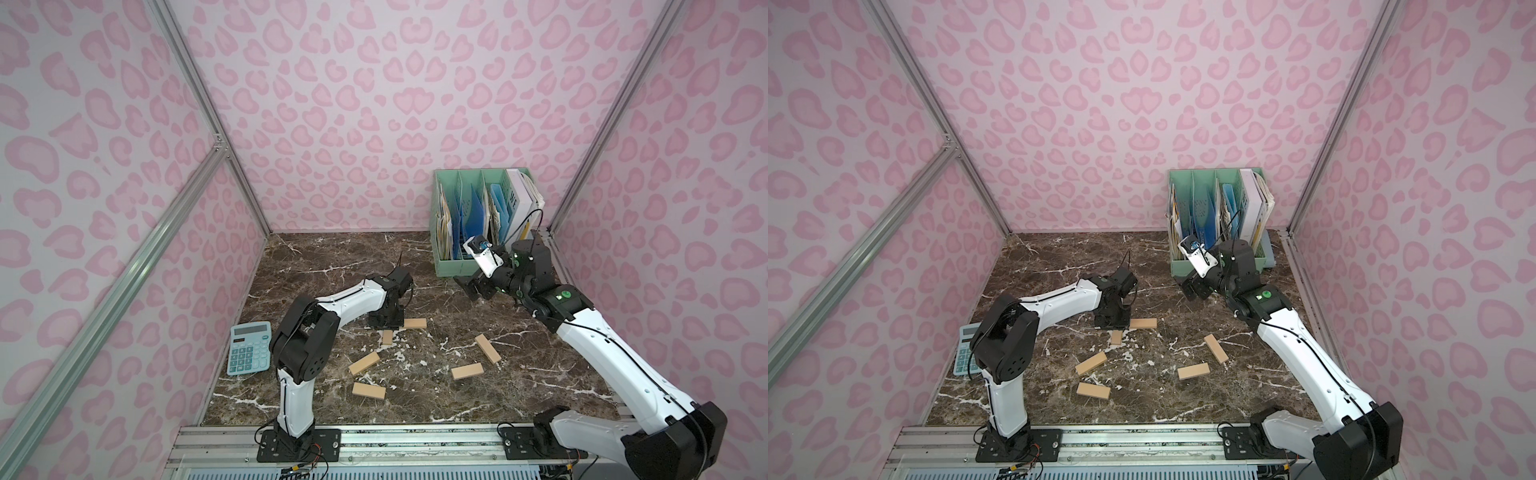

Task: Assemble the number 6 with building blocks
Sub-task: Assemble the building block at the center of the board.

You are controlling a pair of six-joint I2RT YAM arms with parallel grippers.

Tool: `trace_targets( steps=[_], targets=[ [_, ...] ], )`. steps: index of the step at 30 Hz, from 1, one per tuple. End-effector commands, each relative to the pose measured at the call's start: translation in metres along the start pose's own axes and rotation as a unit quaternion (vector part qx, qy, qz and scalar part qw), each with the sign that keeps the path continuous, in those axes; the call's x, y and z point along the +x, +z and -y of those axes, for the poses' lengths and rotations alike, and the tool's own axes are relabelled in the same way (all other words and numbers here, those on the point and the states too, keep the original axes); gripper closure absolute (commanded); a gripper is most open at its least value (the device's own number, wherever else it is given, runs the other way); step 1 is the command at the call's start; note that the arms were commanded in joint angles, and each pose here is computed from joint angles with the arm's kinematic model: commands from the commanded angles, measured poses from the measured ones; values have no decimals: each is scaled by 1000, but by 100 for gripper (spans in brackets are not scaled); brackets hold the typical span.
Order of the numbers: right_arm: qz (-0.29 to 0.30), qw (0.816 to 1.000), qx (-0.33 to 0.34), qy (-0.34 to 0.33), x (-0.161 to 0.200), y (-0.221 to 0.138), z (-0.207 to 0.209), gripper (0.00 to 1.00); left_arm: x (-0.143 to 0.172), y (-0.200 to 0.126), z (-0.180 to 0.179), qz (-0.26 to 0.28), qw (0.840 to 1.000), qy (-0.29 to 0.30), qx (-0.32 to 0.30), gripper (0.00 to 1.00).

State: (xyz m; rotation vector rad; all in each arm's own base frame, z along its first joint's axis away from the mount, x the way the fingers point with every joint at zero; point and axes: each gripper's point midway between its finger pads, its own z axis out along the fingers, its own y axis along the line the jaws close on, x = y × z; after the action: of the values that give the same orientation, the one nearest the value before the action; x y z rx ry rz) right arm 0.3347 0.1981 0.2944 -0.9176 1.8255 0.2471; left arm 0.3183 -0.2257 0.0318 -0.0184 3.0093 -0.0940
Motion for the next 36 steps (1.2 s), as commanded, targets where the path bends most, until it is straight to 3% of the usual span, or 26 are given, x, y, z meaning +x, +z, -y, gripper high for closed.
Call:
trace_targets(
  steps=[1,25,27,31,36],
  targets=[
    [2,1000,3,-3,-1,-2,1,0,2,1,4,-4,1000,-8,8,84],
    [2,1000,5,-2,0,-6,0,0,15,3,13,-19,1000,2,24,85],
    [1,1000,4,-2,1,-6,0,0,15,3,13,-20,1000,0,25,79],
    [2,1000,4,-4,1,-7,-1,0,16,3,16,-25,999,3,27,57],
    [1,1000,2,-5,1,-7,-2,0,15,-1,16,-21,999,7,28,55]
  ],
)
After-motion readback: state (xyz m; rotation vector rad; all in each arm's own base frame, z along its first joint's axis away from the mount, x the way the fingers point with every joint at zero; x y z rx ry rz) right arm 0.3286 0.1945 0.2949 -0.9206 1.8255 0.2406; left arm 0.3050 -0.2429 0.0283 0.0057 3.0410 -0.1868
